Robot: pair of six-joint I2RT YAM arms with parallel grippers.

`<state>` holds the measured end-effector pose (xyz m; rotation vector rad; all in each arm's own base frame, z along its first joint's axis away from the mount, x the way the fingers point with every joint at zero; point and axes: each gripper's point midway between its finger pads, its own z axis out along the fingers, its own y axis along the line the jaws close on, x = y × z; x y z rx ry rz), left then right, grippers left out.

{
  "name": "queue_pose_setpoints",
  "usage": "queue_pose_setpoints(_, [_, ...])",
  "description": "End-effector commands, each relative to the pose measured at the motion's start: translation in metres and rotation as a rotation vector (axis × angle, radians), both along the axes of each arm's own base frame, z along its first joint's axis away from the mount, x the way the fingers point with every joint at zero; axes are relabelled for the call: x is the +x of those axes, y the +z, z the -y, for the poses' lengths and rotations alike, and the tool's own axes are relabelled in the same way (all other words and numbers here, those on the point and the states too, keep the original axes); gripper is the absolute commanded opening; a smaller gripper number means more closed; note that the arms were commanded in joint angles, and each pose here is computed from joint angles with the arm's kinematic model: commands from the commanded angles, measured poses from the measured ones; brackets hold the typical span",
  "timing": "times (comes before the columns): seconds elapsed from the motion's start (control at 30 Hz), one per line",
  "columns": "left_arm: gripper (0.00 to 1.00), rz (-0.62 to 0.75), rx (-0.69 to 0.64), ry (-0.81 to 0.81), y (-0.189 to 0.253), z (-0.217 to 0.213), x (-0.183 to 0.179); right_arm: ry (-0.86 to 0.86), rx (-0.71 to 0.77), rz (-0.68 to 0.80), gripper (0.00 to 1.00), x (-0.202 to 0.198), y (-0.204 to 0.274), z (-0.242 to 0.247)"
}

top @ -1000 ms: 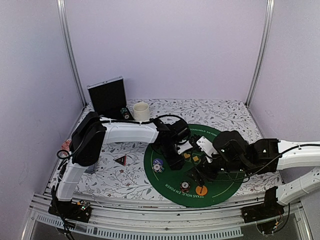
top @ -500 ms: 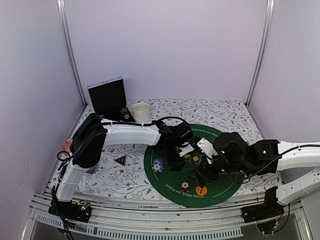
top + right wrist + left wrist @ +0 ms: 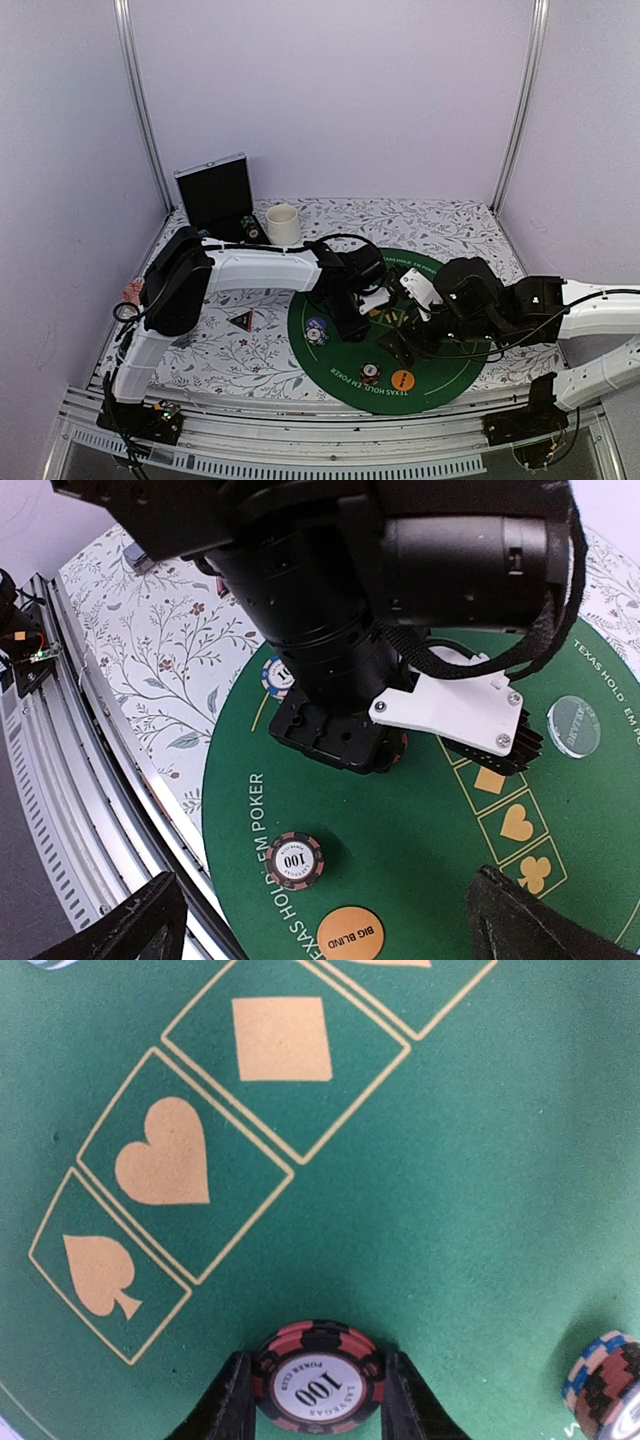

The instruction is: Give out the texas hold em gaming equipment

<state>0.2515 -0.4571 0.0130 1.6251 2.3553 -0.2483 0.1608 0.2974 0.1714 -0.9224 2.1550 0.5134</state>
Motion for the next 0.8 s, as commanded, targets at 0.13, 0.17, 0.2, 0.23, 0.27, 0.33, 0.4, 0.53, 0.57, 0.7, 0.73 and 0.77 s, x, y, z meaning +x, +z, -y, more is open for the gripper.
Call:
queue_pose_setpoints(0.13, [0.17, -0.03, 0.003, -0.051, 0.025, 0.0, -0.027, -0.147, 0.054, 0.083, 0.99, 0.038, 0.048, 0.025])
queue_pose_setpoints(0.17, [0.17, -0.029, -0.004, -0.055, 0.032, 0.0, -0.027, -0.172, 0.055, 0.089, 0.99, 0.043, 0.053, 0.03])
queue_pose_setpoints(0.2, [0.16, -0.029, -0.013, -0.057, 0.041, 0.0, -0.028, -0.198, 0.059, 0.098, 0.99, 0.05, 0.058, 0.036])
queue_pose_setpoints(0.23, [0.15, -0.03, -0.023, -0.061, 0.049, 0.0, -0.03, -0.226, 0.067, 0.11, 0.99, 0.057, 0.065, 0.043])
queue_pose_setpoints(0.27, [0.15, -0.034, -0.032, -0.064, 0.056, -0.001, -0.032, -0.247, 0.078, 0.131, 0.99, 0.064, 0.072, 0.05])
queue_pose_setpoints(0.33, [0.13, -0.037, -0.049, -0.072, 0.071, -0.003, -0.039, -0.294, 0.11, 0.172, 0.99, 0.076, 0.089, 0.065])
queue_pose_setpoints(0.4, [0.13, -0.04, -0.075, -0.078, 0.087, -0.005, -0.046, -0.326, 0.135, 0.204, 0.99, 0.085, 0.1, 0.081])
queue_pose_setpoints(0.53, [0.11, -0.079, -0.117, -0.153, 0.106, 0.006, -0.083, -0.357, 0.127, 0.233, 0.99, 0.093, 0.103, 0.1])
queue_pose_setpoints(0.57, [0.11, -0.091, -0.115, -0.178, 0.105, 0.01, -0.095, -0.362, 0.118, 0.234, 0.99, 0.094, 0.1, 0.103])
queue_pose_setpoints(0.7, [0.1, -0.077, -0.008, -0.237, 0.084, 0.013, -0.124, -0.365, 0.111, 0.229, 0.99, 0.095, 0.091, 0.107])
queue_pose_setpoints(0.73, [0.11, -0.064, 0.018, -0.242, 0.081, 0.012, -0.127, -0.361, 0.114, 0.226, 0.99, 0.094, 0.089, 0.107])
queue_pose_setpoints(0.77, [0.12, -0.052, 0.034, -0.247, 0.077, 0.012, -0.127, -0.356, 0.118, 0.222, 0.99, 0.093, 0.087, 0.107])
